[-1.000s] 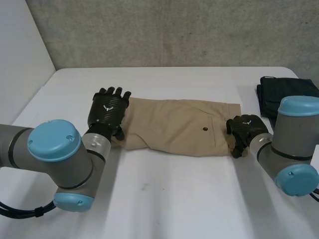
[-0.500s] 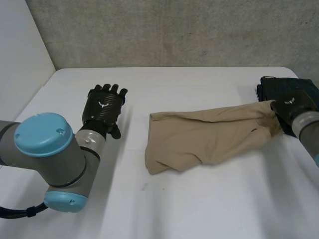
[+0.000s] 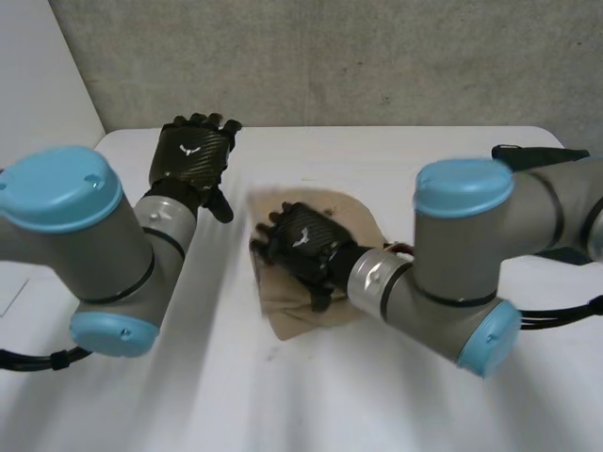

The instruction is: Fold the laundry.

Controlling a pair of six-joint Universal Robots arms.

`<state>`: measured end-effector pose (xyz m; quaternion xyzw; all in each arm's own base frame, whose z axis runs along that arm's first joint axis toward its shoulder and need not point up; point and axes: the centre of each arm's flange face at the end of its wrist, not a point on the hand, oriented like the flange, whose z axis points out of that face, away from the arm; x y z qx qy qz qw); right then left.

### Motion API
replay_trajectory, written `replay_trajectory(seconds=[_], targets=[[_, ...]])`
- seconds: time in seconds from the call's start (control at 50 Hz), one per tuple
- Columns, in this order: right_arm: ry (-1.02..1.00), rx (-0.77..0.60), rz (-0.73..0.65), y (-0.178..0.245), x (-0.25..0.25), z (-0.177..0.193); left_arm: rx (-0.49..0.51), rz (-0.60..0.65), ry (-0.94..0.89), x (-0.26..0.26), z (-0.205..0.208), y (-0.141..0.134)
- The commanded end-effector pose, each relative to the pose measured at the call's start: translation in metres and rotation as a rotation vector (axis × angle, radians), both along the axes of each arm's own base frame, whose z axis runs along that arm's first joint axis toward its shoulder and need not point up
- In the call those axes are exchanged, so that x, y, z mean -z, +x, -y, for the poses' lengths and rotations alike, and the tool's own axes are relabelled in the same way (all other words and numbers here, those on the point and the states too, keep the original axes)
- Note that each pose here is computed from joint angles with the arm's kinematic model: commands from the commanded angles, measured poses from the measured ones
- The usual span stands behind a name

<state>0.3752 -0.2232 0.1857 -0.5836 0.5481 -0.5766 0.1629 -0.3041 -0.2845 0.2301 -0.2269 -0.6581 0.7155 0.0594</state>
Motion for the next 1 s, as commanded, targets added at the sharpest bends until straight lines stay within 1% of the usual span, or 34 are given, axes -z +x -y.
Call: replay_trajectory(seconds=[0.02,0.04,0.08,0.12,0.18,0.28,0.38,0.4,0.48,0.54,0.62,0.68,0.72,0.8,0.82,0.86,0.88,0.96,1.0], targets=[[0.317,0.300,0.342,-0.047,-0.053,0.054,0.059,-0.046,0.031,0.000,0.011,-0.023],[0.343,0.309,0.367,-0.049,-0.055,0.056,0.111,-0.042,0.039,0.004,0.008,-0.034],[0.382,0.337,0.394,-0.053,-0.054,0.061,0.161,-0.034,0.057,0.010,0.005,-0.044],[0.409,0.361,0.378,-0.055,-0.044,0.069,0.210,-0.016,0.103,0.024,0.002,-0.055],[0.446,0.390,0.321,-0.053,-0.024,0.075,0.214,0.014,0.169,0.041,0.003,-0.059],[0.476,0.467,0.229,-0.052,0.005,0.088,0.205,0.099,0.329,0.079,-0.002,-0.059],[0.483,0.506,0.104,-0.052,0.032,0.094,0.176,0.146,0.392,0.093,-0.004,-0.054],[0.477,0.514,0.063,-0.052,0.039,0.095,0.170,0.150,0.396,0.094,-0.004,-0.053],[0.436,0.538,-0.028,-0.057,0.051,0.096,0.161,0.177,0.425,0.097,-0.007,-0.050],[0.418,0.542,-0.049,-0.058,0.051,0.096,0.169,0.210,0.444,0.101,-0.009,-0.049],[0.399,0.544,-0.038,-0.059,0.042,0.095,0.186,0.254,0.430,0.102,-0.012,-0.050],[0.368,0.546,-0.004,-0.061,0.025,0.094,0.198,0.262,0.403,0.093,-0.015,-0.053],[0.326,0.549,0.050,-0.064,0.008,0.093,0.207,0.250,0.383,0.083,-0.017,-0.055],[0.238,0.554,0.149,-0.068,-0.012,0.091,0.211,0.195,0.323,0.048,-0.017,-0.053],[0.221,0.554,0.165,-0.069,-0.016,0.089,0.230,0.162,0.291,0.029,-0.020,-0.053],[0.173,0.554,0.203,-0.074,-0.025,0.081,0.246,0.130,0.265,0.012,-0.022,-0.052],[0.161,0.553,0.213,-0.075,-0.027,0.078,0.266,0.094,0.249,-0.006,-0.025,-0.049],[0.123,0.536,0.231,-0.081,-0.030,0.056,0.307,0.013,0.251,-0.042,-0.029,-0.035],[0.128,0.534,0.225,-0.083,-0.024,0.048,0.329,-0.008,0.271,-0.051,-0.032,-0.030]])
